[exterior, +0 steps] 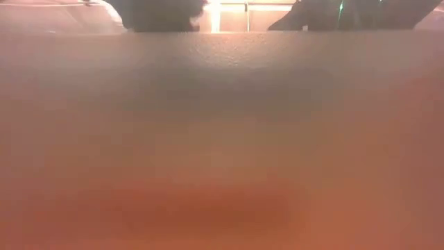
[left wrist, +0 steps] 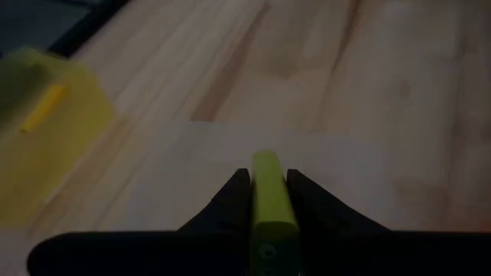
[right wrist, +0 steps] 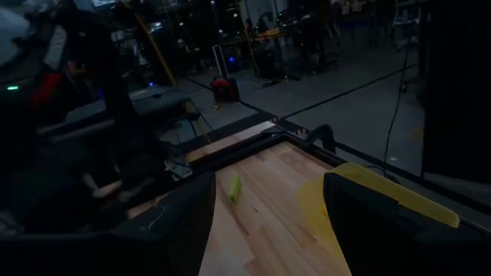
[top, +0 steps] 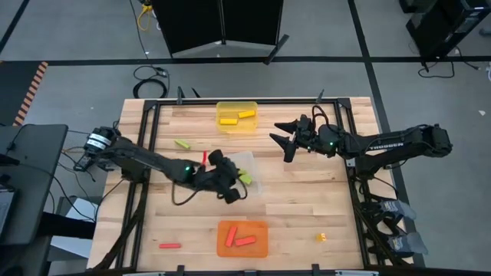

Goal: Sort blocks
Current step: Put the bottom green block into the transparent bin, then put the yellow block into the yellow bin

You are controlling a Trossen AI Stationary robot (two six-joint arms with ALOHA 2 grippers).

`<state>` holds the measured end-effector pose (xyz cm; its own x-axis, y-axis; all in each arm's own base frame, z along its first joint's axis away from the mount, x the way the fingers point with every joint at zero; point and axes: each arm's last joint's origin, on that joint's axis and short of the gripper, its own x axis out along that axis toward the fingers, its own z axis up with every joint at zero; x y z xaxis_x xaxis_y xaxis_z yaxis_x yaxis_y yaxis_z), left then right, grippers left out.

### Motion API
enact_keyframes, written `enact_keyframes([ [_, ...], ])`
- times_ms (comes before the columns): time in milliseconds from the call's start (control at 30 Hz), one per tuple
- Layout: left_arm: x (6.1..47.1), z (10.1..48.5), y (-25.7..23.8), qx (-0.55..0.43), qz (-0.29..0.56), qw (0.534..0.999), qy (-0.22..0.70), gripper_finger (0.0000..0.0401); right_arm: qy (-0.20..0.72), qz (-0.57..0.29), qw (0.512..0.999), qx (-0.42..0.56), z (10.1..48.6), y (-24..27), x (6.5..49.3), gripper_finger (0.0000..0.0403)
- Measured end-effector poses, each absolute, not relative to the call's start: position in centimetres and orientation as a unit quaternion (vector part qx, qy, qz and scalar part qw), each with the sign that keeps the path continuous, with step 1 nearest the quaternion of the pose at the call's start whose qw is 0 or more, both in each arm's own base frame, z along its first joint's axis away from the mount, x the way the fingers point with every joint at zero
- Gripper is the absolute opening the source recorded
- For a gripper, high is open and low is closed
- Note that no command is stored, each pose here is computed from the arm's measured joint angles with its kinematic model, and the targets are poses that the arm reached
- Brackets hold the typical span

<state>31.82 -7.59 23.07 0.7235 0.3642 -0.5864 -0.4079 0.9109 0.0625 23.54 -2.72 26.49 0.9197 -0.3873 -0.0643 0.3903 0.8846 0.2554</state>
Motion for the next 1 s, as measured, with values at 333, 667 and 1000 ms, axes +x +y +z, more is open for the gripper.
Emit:
enact_keyframes([
  [333,32.5,22.6,-6.3,-0.049,0.225,0.924,0.307,0.0217,0.026,-0.135,0.985,0.102,26.3,-0.9,23.7,0.0254],
  [667,29.5,26.3,-6.5,-0.048,0.25,0.928,0.274,0.0304,0.123,-0.032,0.991,0.043,24.7,2.4,23.4,0.0259],
  [1000,24.5,27.1,-7.4,-0.067,0.297,0.892,0.335,0.0282,0.22,0.0,0.972,0.084,23.0,4.6,22.4,0.0261],
])
